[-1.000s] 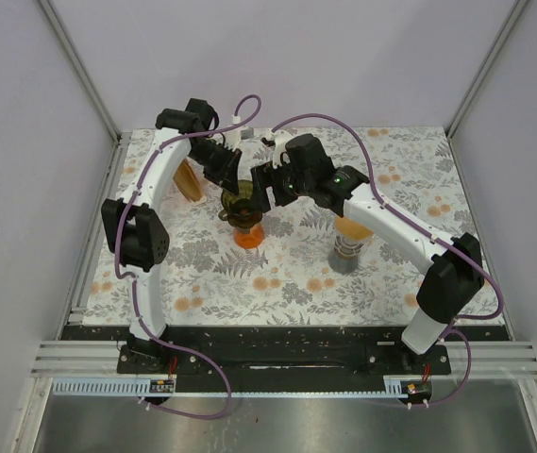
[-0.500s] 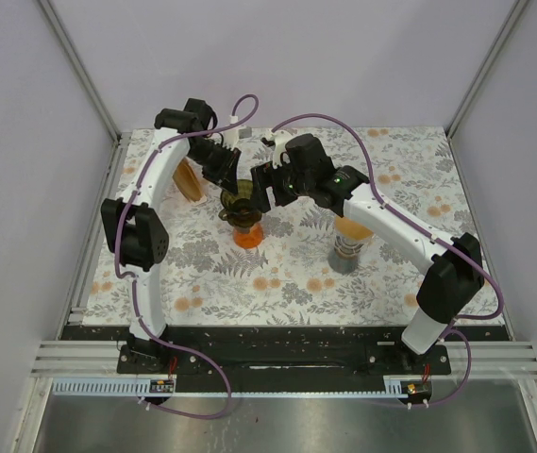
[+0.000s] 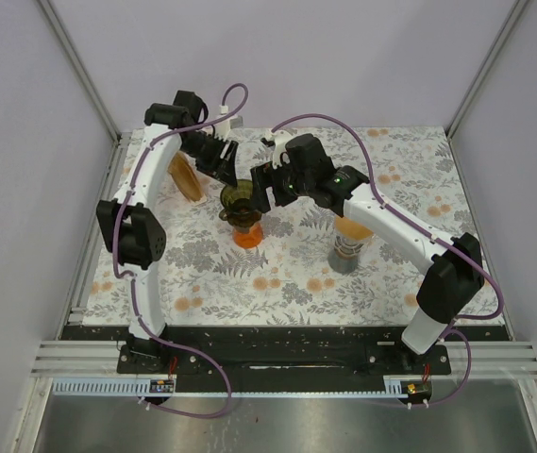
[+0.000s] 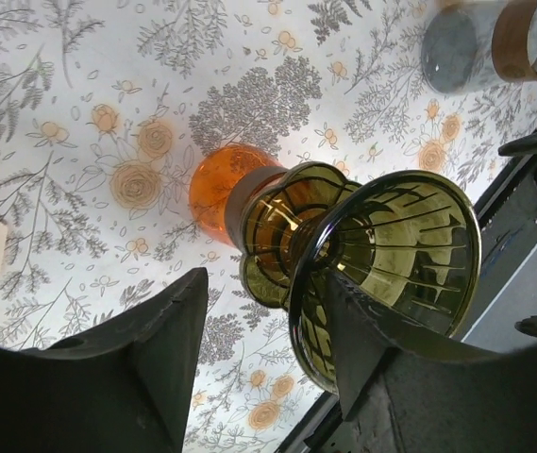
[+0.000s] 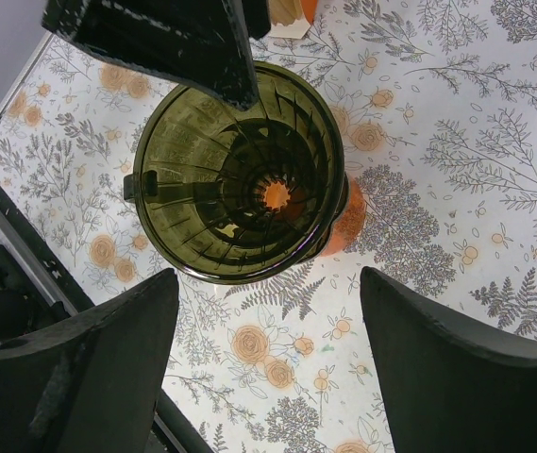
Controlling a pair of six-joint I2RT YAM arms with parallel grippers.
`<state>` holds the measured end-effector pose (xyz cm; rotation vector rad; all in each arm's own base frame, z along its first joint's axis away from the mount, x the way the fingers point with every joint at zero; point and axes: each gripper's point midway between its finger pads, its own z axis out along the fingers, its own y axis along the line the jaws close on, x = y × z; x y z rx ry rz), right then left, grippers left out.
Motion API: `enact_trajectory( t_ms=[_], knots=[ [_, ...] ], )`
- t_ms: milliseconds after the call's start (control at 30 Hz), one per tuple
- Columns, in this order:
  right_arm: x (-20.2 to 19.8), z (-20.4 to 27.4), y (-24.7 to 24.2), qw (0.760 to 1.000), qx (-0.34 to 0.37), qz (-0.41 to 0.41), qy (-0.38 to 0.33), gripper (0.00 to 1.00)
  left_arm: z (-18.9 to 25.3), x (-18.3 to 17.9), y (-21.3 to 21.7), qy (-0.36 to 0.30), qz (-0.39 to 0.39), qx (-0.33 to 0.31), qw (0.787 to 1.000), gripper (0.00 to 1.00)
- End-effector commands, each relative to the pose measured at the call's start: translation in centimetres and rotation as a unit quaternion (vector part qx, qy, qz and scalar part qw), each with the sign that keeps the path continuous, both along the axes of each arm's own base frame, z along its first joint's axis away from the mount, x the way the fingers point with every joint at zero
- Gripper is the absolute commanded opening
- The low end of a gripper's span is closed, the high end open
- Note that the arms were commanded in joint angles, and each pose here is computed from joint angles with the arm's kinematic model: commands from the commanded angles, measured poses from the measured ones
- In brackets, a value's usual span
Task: Place the coffee filter in the dripper
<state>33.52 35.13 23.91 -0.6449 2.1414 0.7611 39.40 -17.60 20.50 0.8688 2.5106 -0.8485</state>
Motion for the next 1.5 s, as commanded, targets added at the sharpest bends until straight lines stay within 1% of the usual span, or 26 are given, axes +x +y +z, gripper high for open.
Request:
enact_trajectory(
  t_ms=[0, 100, 167, 267, 367, 433, 500, 567, 667, 767, 867, 967, 1067, 1200, 1333, 1367, 1467],
  knots=[
    [-0.2, 3.0, -0.1, 0.999, 0.031, 0.006, -0.028, 0.85, 5.6, 1.1, 1.6, -0.072, 0.058, -0.022, 0.995, 0.57],
    [-0.2, 2.8, -0.3, 0.999, 0.028, 0.004, -0.029, 0.85, 7.0, 2.4, 3.1, -0.112, 0.123, -0.011, 0.986, 0.56],
    [-0.3, 2.7, -0.4, 0.999, 0.026, 0.003, -0.028, 0.85, 7.6, 3.4, 4.3, -0.14, 0.17, 0.003, 0.975, 0.55],
    [-0.6, 2.8, -0.6, 0.999, 0.027, 0.003, -0.03, 0.85, 8.4, 4.8, 6.5, -0.184, 0.243, 0.029, 0.952, 0.52],
    [-0.7, 2.5, -1.0, 0.999, 0.024, 0.0, -0.031, 0.85, 9.6, 6.5, 9.0, -0.238, 0.3, 0.043, 0.923, 0.45],
    [-0.9, 2.5, -1.3, 0.999, 0.022, -0.004, -0.033, 0.85, 9.5, 7.8, 11.0, -0.246, 0.352, 0.048, 0.902, 0.39],
    [-1.1, 2.4, -1.7, 0.999, 0.019, -0.004, -0.035, 0.85, 8.6, 8.9, 12.7, -0.234, 0.383, 0.048, 0.892, 0.33],
    [-1.2, 2.2, -1.9, 0.999, 0.017, -0.005, -0.037, 0.85, 7.4, 9.7, 13.4, -0.222, 0.388, 0.054, 0.893, 0.29],
    [-1.4, 2.1, -2.2, 0.999, 0.015, -0.007, -0.04, 0.85, 5.0, 10.7, 13.7, -0.201, 0.388, 0.071, 0.897, 0.28],
    [-1.6, 2.0, -2.6, 0.999, 0.011, -0.008, -0.044, 0.85, 3.0, 11.8, 14.6, -0.181, 0.409, 0.088, 0.89, 0.27],
    [-1.7, 2.1, -2.8, 0.999, 0.01, -0.008, -0.048, 0.85, 0.8, 13.0, 15.0, -0.158, 0.426, 0.097, 0.885, 0.22],
    [-2.0, 2.6, -2.8, 0.998, 0.018, -0.004, -0.054, 0.85, -0.7, 14.0, 15.2, -0.139, 0.443, 0.094, 0.881, 0.22],
    [-2.3, 2.7, -3.0, 0.998, 0.019, -0.002, -0.058, 0.85, -1.6, 14.9, 15.1, -0.124, 0.449, 0.085, 0.881, 0.23],
    [-2.6, 2.7, -3.5, 0.998, 0.017, -0.003, -0.062, 0.85, -2.4, 15.7, 15.5, -0.116, 0.466, 0.083, 0.873, 0.23],
    [-2.7, 2.9, -3.6, 0.998, 0.018, 0.0, -0.067, 0.85, -3.2, 15.7, 15.3, -0.104, 0.474, 0.077, 0.871, 0.24],
    [-2.9, 3.2, -3.6, 0.997, 0.021, 0.002, -0.071, 0.85, -3.3, 15.7, 16.5, -0.101, 0.483, 0.077, 0.866, 0.24],
    [-2.9, 3.3, -3.5, 0.997, 0.021, 0.006, -0.072, 0.85, -3.7, 15.4, 16.7, -0.099, 0.487, 0.079, 0.864, 0.24]
  ],
)
